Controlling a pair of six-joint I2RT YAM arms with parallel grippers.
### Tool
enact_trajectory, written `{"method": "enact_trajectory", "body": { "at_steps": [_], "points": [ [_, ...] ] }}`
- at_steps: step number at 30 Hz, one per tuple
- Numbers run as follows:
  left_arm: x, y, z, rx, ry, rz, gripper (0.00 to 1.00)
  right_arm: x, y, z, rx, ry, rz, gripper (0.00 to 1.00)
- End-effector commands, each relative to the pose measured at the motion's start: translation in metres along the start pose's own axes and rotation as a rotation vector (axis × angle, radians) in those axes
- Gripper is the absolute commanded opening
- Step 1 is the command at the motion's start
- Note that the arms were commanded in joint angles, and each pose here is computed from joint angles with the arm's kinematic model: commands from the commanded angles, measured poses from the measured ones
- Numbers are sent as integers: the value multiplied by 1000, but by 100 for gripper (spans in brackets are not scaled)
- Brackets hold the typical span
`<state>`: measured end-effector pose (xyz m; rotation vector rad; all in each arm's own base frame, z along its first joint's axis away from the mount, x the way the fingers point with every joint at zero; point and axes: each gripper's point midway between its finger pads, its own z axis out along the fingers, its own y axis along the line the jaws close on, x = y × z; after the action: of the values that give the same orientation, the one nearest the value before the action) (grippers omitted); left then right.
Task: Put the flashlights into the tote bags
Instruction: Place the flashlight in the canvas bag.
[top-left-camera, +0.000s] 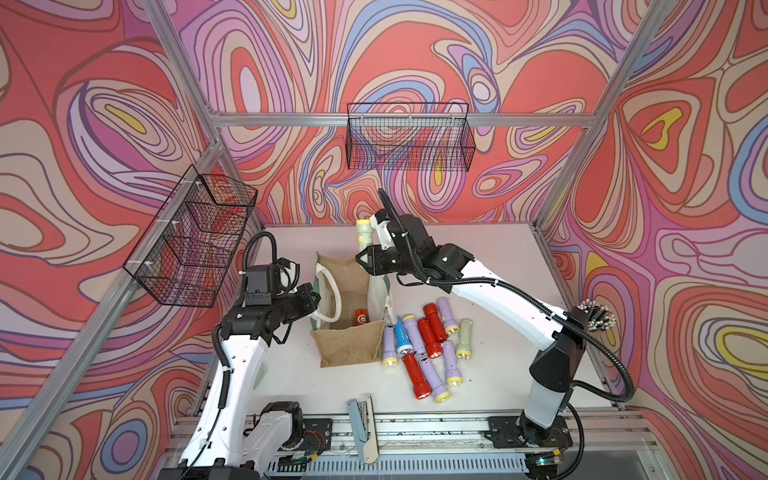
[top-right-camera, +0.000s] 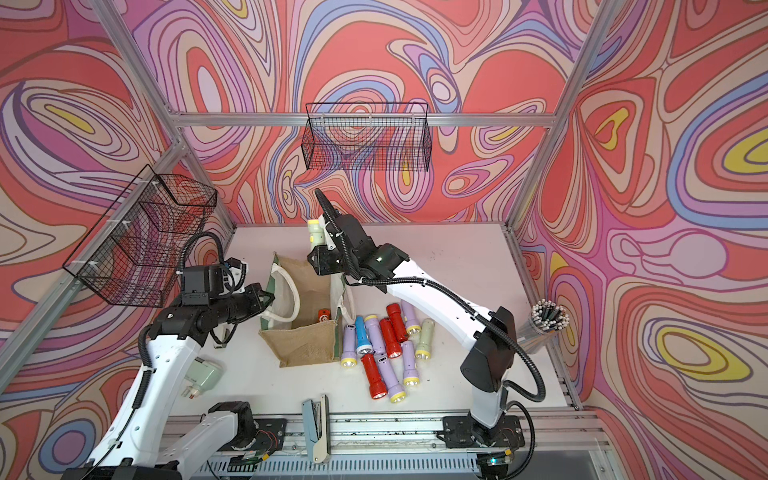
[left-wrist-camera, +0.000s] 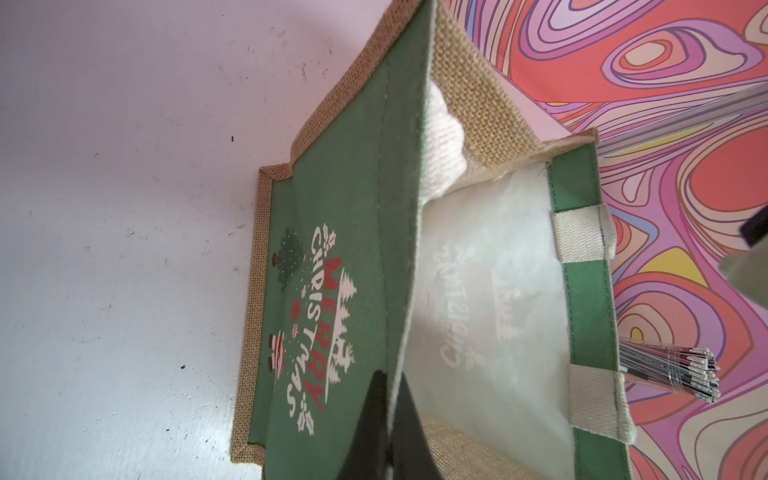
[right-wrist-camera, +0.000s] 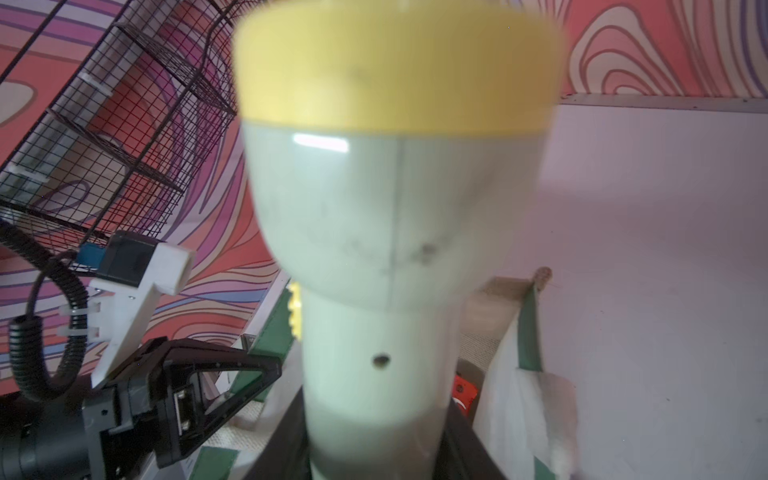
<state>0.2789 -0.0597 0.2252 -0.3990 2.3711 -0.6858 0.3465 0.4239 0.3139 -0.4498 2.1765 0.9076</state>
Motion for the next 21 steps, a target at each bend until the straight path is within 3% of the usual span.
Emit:
{"method": "enact_trajectory", "body": {
  "at_steps": [1, 6, 21],
  "points": [
    [-9, -7, -5, 33, -54, 3, 0, 5, 30, 25, -135, 26, -10, 6],
    [-8, -7, -6, 32, -53, 5, 0, 32, 31, 47, -150, 139, -67, 6],
    [-10, -4, 0, 21, -40, 1, 0, 125, 15, 75, -126, 375, -34, 5]
  ]
}}
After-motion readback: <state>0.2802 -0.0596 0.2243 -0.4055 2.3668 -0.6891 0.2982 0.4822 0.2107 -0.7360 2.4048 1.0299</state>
